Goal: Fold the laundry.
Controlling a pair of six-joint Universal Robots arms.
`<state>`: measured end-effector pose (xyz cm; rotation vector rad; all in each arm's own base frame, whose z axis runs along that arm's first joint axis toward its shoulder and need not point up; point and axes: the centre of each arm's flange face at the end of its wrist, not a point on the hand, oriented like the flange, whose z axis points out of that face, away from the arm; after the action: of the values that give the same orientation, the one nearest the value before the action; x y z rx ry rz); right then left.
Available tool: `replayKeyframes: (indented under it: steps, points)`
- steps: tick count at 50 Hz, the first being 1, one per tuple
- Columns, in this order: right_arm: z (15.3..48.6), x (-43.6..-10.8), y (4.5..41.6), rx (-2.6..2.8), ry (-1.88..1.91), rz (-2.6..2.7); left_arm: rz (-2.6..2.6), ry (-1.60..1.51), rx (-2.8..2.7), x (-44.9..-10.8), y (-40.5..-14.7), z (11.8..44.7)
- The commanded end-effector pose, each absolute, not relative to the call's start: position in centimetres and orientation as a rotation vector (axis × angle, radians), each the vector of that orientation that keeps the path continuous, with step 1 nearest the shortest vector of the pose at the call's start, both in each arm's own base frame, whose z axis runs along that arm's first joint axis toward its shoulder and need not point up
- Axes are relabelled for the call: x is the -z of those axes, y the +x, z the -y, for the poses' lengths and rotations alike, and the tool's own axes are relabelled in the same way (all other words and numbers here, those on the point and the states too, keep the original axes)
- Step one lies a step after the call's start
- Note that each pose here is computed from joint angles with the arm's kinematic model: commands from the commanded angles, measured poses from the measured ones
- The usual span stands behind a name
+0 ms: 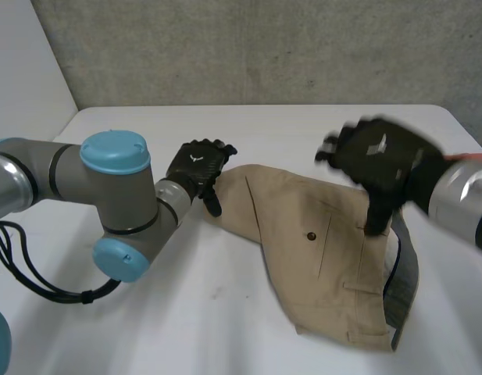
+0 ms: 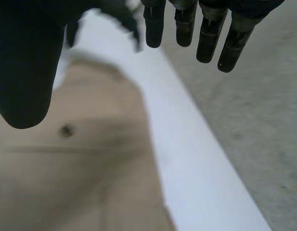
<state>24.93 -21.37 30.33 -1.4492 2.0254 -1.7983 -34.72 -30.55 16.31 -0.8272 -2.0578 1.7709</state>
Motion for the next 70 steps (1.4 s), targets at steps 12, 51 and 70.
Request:
replayKeyframes:
  steps: [12,51,70]
  points:
    - [32.0,-24.3,27.3,1.468,-0.973,-2.302,2.094,-0.942,-1.856,-14.3,-34.4,36.0]
    - [29.2,-29.2,27.9,1.692,-1.237,-2.139,2.073,-0.93,-1.863,-16.0,-34.4,35.0]
    - [23.0,-26.3,28.6,1.457,-1.593,-2.119,2.06,-0.989,-1.798,-15.3,-36.1,32.1]
